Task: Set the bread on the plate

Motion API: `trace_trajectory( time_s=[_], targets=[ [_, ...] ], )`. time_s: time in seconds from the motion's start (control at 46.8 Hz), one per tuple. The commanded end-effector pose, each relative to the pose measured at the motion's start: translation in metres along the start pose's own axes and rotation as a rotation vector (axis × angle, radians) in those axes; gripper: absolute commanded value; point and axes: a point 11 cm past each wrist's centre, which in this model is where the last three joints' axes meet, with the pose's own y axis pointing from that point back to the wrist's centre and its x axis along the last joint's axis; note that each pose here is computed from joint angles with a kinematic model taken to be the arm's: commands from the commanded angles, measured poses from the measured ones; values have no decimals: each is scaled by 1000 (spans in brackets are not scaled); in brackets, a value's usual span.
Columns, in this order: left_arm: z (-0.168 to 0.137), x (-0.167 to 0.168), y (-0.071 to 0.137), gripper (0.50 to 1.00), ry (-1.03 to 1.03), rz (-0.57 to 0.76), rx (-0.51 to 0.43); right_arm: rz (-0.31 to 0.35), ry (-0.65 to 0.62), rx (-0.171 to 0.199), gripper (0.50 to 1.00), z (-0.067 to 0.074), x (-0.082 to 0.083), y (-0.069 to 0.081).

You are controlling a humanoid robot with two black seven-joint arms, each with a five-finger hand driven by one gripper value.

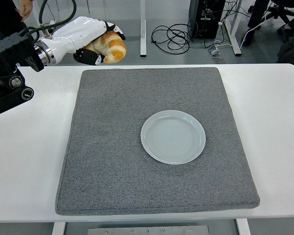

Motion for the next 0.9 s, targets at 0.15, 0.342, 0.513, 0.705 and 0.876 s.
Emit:
trace_trajectory(
  time_s=[0.15,0.342,0.513,0.705,0.876],
  targets=[
    [4,14,-4,500,-16,14,-11,1,0,0,1000,0,0,0],
    [5,15,-5,500,-23,5,-13,1,0,0,1000,0,0,0],
    [6,12,-6,500,-21,-1,-16,1,0,0,1000,0,0,0],
    [14,8,-12,500,-15,-4,-31,1,0,0,1000,0,0,0],
    [39,-7,-41,500,-2,-14,-73,1,0,0,1000,0,0,0]
  ],
)
